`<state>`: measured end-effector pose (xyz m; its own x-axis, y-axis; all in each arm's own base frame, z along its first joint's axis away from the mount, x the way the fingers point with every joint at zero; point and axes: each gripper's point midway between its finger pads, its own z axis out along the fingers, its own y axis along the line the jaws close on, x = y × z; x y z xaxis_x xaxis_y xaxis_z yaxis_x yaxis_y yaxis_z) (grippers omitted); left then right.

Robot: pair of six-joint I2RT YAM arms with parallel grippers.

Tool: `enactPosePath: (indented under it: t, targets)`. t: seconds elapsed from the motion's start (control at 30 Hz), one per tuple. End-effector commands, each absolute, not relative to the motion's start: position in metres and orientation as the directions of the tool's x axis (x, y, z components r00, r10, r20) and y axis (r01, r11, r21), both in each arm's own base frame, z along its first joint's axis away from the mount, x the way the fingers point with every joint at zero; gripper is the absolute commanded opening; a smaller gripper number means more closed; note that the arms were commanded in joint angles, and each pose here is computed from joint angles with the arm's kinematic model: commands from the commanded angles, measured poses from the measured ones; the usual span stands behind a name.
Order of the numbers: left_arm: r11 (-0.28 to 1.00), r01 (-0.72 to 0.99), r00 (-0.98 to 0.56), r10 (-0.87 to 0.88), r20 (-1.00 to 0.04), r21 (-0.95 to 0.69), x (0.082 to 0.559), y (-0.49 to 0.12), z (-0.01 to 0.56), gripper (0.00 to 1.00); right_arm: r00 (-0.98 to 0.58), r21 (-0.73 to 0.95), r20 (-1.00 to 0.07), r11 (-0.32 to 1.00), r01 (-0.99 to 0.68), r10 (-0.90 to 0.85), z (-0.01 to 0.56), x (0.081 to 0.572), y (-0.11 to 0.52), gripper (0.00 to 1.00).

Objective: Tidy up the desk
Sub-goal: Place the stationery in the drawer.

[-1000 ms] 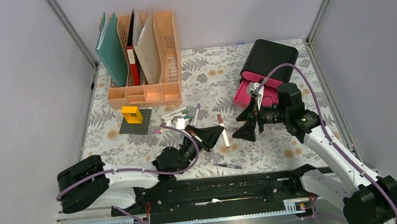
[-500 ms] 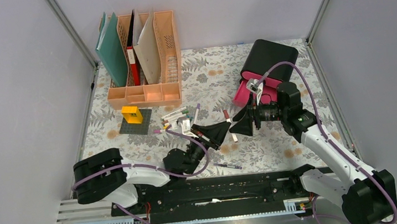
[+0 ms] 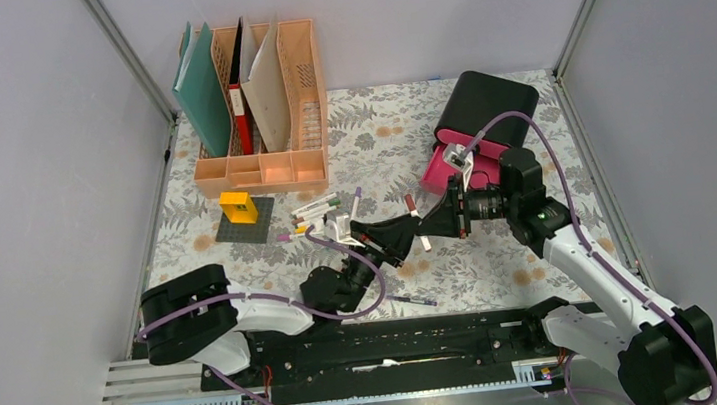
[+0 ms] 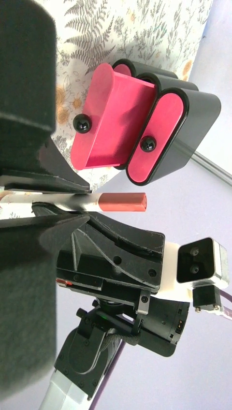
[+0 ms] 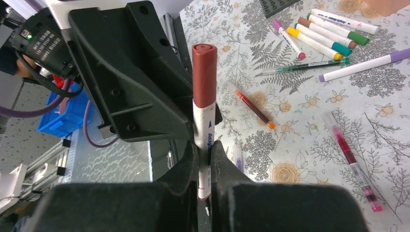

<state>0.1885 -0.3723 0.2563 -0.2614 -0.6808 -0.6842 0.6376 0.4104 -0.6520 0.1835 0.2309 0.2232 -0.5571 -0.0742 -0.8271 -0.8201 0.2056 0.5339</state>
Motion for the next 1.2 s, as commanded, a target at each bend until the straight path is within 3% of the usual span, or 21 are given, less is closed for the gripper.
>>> enactPosePath:
  t: [0.0, 0.1, 0.17, 0.27, 0.37, 0.5, 0.63, 0.83, 1.07, 1.13, 1.17]
  targets:
    - [0.279, 0.695, -0.245, -0.776, -0.582, -0.663, 0.178, -0.366, 0.305, 0.35, -0.491, 0.456, -0.867, 0.262, -0.85, -0.085, 0.229, 0.192, 0.227, 0.0]
    - [0.289, 0.711, -0.237, -0.759, -0.606, -0.641, 0.172, -0.357, 0.303, 0.59, -0.419, 0.354, -0.898, 0.352, -0.867, -0.131, 0.222, 0.206, 0.218, 0.0]
    - [0.301, 0.727, -0.23, -0.74, -0.632, -0.617, 0.167, -0.35, 0.301, 0.81, -0.371, 0.265, -0.912, 0.44, -0.858, -0.174, 0.217, 0.22, 0.207, 0.0]
    - [0.328, 0.746, -0.221, -0.699, -0.68, -0.58, 0.159, -0.339, 0.293, 0.98, -0.296, 0.117, -0.918, 0.531, -0.839, -0.265, 0.207, 0.237, 0.189, 0.0]
    - [0.393, 0.732, -0.231, -0.625, -0.746, -0.556, 0.157, -0.329, 0.273, 0.99, -0.238, -0.039, -0.904, 0.622, -0.782, -0.356, 0.2, 0.258, 0.165, 0.0]
    - [0.525, 0.663, -0.251, -0.515, -0.819, -0.534, 0.165, -0.313, 0.246, 0.99, -0.237, -0.249, -0.854, 0.764, -0.595, -0.462, 0.193, 0.295, 0.118, 0.0]
    - [0.588, 0.624, -0.262, -0.462, -0.847, -0.514, 0.166, -0.295, 0.232, 0.99, -0.259, -0.392, -0.817, 0.826, -0.406, -0.515, 0.192, 0.318, 0.079, 0.0]
    - [0.61, 0.577, -0.275, -0.48, -0.833, -0.543, 0.167, -0.273, 0.216, 0.99, -0.256, -0.459, -0.816, 0.851, -0.256, -0.518, 0.194, 0.337, 0.058, 0.06]
    - [0.626, 0.558, -0.279, -0.477, -0.834, -0.545, 0.168, -0.267, 0.208, 0.99, -0.272, -0.506, -0.786, 0.83, -0.234, -0.556, 0.184, 0.351, 0.057, 0.07]
    - [0.629, 0.556, -0.281, -0.473, -0.835, -0.544, 0.169, -0.267, 0.207, 0.99, -0.281, -0.518, -0.773, 0.821, -0.24, -0.569, 0.178, 0.354, 0.059, 0.16]
    - [0.629, 0.555, -0.282, -0.473, -0.835, -0.544, 0.169, -0.268, 0.206, 0.99, -0.289, -0.522, -0.765, 0.817, -0.243, -0.575, 0.174, 0.355, 0.06, 0.28]
